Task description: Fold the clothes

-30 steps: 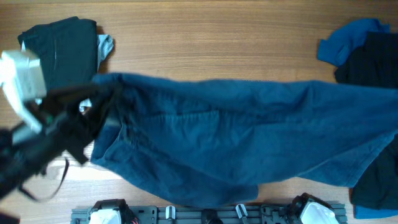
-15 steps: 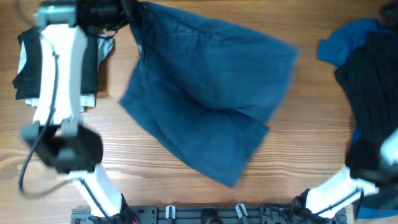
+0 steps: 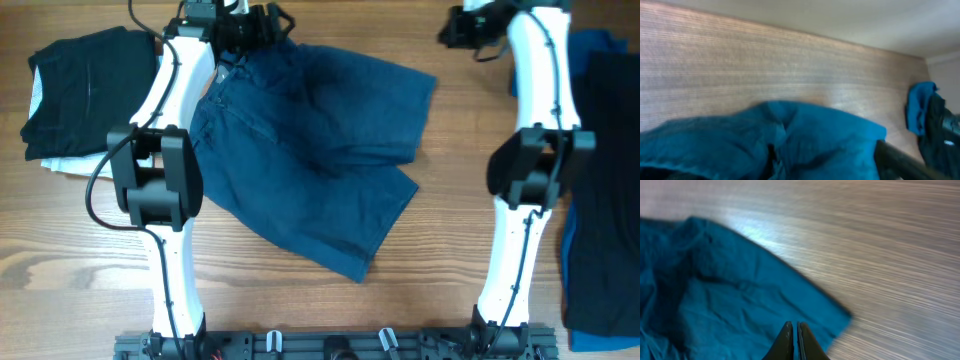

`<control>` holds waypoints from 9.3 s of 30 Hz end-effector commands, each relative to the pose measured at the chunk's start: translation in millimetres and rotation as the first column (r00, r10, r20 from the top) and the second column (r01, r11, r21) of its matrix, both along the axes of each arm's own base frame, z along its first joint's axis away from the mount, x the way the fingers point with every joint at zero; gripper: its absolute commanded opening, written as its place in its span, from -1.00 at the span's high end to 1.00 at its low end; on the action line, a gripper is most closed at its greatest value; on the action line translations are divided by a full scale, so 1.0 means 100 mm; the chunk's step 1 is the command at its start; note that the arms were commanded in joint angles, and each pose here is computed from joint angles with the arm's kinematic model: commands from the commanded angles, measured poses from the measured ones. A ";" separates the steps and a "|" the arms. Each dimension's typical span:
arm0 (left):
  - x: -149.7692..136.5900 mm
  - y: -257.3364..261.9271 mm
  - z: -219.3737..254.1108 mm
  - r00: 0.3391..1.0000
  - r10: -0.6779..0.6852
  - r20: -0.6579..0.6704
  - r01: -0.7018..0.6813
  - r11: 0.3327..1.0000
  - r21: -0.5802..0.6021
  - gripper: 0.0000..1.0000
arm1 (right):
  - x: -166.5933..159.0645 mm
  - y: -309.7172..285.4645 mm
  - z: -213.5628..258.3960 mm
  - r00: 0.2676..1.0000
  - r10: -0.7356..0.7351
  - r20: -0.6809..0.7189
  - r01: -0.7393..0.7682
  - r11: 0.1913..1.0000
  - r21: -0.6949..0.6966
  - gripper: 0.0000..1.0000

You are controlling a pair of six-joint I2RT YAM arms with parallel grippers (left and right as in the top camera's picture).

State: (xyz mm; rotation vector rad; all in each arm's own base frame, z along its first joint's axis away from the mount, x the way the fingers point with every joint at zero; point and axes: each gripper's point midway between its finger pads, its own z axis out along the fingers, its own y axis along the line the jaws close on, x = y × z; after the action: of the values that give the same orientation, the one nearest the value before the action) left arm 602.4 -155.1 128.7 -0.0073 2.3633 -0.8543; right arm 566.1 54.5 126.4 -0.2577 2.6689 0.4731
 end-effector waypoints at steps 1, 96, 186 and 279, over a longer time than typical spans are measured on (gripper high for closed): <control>0.12 0.17 0.12 0.997 0.052 0.061 -0.054 0.998 0.040 -1.00 | -0.08 0.14 -0.19 0.998 0.032 -0.047 -0.036 0.994 -0.102 0.79; -1.08 1.83 0.27 0.833 0.396 -0.386 -0.329 0.916 0.230 -1.00 | -0.01 -0.60 -0.56 0.937 -0.337 0.095 0.333 0.941 0.057 -0.06; -1.08 1.83 0.27 0.833 0.396 -0.386 -0.329 0.916 0.230 -0.99 | -1.36 0.10 -1.17 0.998 0.044 0.040 -0.049 0.987 0.152 0.04; -1.08 1.83 0.27 0.833 0.396 -0.386 -0.329 0.916 0.230 -0.99 | -3.16 0.22 -1.21 0.767 -0.437 -0.469 0.477 0.878 -0.038 0.25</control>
State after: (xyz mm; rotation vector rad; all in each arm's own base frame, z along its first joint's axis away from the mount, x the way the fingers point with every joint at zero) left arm 493.8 29.0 162.7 -0.6243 2.6832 -0.5165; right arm 254.5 76.3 15.3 0.5654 3.0037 0.5334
